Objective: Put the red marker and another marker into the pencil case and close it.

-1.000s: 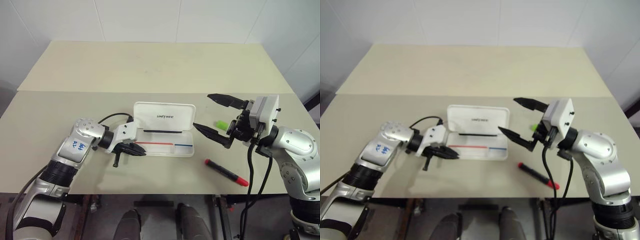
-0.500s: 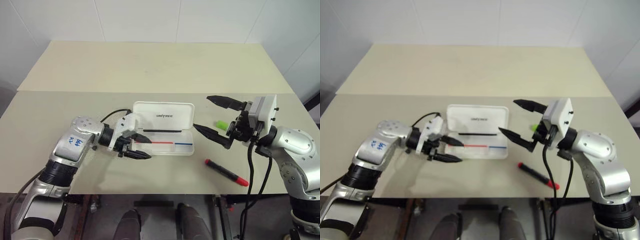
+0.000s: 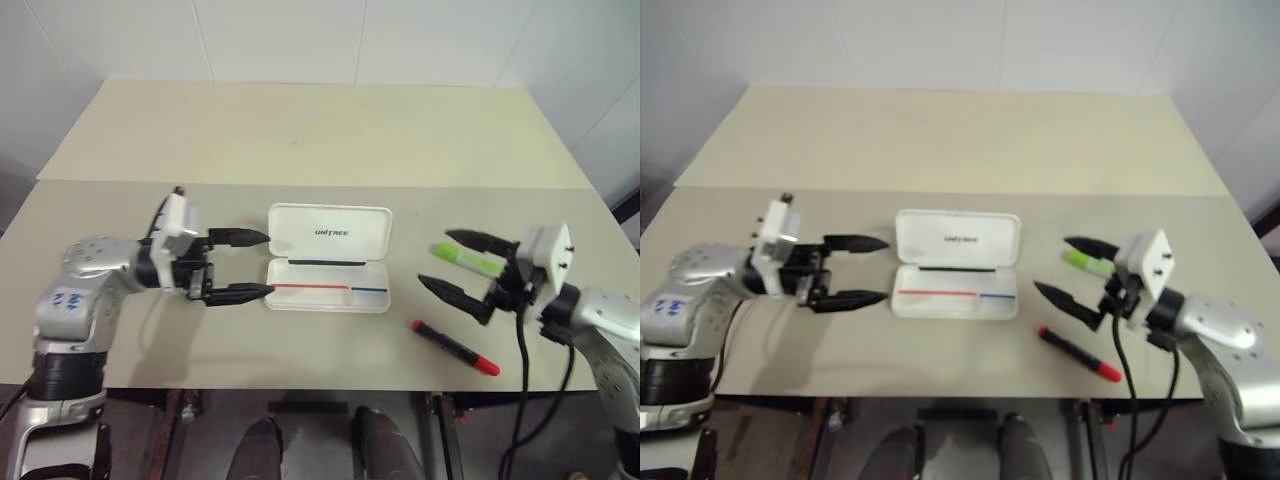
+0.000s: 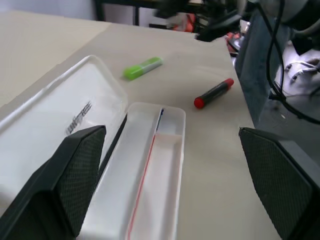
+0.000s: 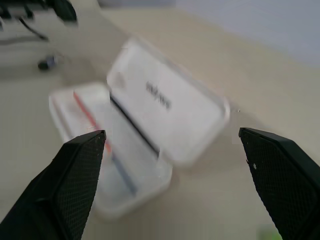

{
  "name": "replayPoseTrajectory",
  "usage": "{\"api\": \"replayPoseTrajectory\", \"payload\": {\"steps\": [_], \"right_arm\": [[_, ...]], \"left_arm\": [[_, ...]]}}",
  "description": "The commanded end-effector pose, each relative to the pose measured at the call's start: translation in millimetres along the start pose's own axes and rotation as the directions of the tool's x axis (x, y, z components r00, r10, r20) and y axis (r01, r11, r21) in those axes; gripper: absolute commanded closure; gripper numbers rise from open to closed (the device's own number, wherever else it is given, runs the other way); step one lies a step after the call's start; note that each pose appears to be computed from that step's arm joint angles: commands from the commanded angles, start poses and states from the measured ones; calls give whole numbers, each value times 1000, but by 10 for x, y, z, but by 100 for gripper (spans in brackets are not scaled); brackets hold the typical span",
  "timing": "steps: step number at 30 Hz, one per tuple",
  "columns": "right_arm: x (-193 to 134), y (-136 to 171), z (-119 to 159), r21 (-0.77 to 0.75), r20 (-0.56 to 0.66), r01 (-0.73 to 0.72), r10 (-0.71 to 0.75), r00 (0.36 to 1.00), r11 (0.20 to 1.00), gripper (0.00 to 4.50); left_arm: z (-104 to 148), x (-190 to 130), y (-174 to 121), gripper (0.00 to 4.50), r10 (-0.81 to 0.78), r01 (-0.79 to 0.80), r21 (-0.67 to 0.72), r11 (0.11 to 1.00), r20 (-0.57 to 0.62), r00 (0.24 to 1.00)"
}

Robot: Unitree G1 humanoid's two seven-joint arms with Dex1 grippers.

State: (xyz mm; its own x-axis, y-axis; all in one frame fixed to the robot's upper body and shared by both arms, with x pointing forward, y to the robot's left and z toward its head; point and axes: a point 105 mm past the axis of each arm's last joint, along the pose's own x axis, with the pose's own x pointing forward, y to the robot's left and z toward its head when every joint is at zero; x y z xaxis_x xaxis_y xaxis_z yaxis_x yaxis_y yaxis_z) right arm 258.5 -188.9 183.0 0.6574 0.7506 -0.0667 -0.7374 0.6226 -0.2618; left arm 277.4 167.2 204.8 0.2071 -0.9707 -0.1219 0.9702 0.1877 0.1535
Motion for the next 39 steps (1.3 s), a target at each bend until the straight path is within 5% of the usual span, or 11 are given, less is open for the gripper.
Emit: {"api": "replayPoseTrajectory", "payload": {"steps": [1,10,25,29,37,39], "right_arm": [[-157,0,56,-8,-22,31,-32,999,999,0],[-366,216,-520,125,-201,9,16,979,992,0],[-488,147,-1104,196,-291,61,-1,957,979,0],[-477,170,-1185,186,-307,55,5,952,981,97],[-420,186,-1192,154,-274,51,-7,962,987,388],[-410,182,-1181,142,-268,51,-11,963,989,390]], "left_arm": [[183,-77,-112,3,-34,33,50,998,28,999],[175,-14,-281,3,-182,182,-9,983,24,983],[225,-37,-270,3,-234,234,2,972,-30,972],[247,-39,-250,0,-235,236,11,972,-35,971],[251,-18,-220,0,-229,230,24,973,-28,973],[242,-8,-217,0,-227,227,26,973,-25,974]]}}
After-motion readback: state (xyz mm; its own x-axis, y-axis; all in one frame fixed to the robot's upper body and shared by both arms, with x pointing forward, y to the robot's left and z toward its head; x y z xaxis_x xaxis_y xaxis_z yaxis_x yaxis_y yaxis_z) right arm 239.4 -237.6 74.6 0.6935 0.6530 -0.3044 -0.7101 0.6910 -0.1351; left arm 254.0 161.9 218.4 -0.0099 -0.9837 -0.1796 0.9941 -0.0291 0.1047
